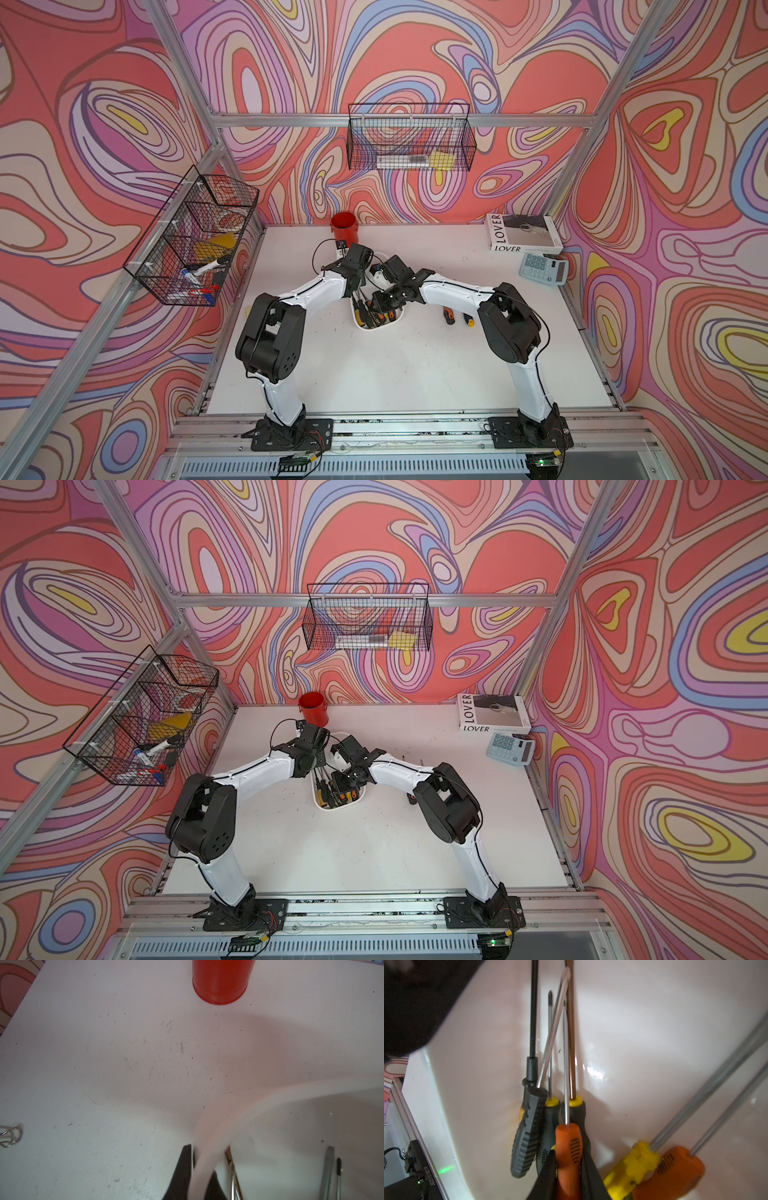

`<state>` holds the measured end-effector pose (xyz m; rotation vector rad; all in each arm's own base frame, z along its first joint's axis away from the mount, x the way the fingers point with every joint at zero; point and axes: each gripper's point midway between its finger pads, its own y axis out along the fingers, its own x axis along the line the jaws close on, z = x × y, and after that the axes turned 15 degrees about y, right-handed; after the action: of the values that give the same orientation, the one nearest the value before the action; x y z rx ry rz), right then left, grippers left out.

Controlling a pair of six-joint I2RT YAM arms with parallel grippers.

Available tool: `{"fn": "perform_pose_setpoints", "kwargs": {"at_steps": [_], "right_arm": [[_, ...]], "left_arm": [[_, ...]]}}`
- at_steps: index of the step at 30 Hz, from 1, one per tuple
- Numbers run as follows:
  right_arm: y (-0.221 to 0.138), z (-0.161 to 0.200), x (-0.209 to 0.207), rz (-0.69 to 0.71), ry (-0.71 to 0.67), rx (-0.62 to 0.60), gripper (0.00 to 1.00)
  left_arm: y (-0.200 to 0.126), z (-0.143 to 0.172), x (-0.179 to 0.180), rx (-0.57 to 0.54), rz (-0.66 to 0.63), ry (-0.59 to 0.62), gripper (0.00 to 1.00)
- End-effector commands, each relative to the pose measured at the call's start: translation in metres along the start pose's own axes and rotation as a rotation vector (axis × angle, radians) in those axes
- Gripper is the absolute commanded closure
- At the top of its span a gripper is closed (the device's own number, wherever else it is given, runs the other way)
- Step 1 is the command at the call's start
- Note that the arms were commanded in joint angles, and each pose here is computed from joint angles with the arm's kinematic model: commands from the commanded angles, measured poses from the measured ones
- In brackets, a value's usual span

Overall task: Take out the screwdriver from the storage box
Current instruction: Pick up the screwdriver from the storage box.

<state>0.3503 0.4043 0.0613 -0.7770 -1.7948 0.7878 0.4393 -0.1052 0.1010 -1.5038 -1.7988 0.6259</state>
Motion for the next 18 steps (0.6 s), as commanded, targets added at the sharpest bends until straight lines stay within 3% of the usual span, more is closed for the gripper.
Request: {"fn": "perform_pose_setpoints", "kwargs": {"at_steps": [1, 4, 18], "right_arm": [[-0.001, 0.011, -0.016, 0.075, 0.03, 0.016, 0.91], [-0.007, 0.007, -0.014, 0.064, 0.033, -0.004, 1.0], [-0.039, -0.018, 0.007, -0.007, 0.022, -0.099, 1.0]], "left_arm": [[-0.002, -0.003, 0.003, -0.011, -0.029, 0.018, 1.0], [-0.001, -0.003, 0.003, -0.01, -0.03, 0.018, 1.0], [0.0, -0.002, 0.002, -0.005, -0.027, 0.017, 1.0]]}}
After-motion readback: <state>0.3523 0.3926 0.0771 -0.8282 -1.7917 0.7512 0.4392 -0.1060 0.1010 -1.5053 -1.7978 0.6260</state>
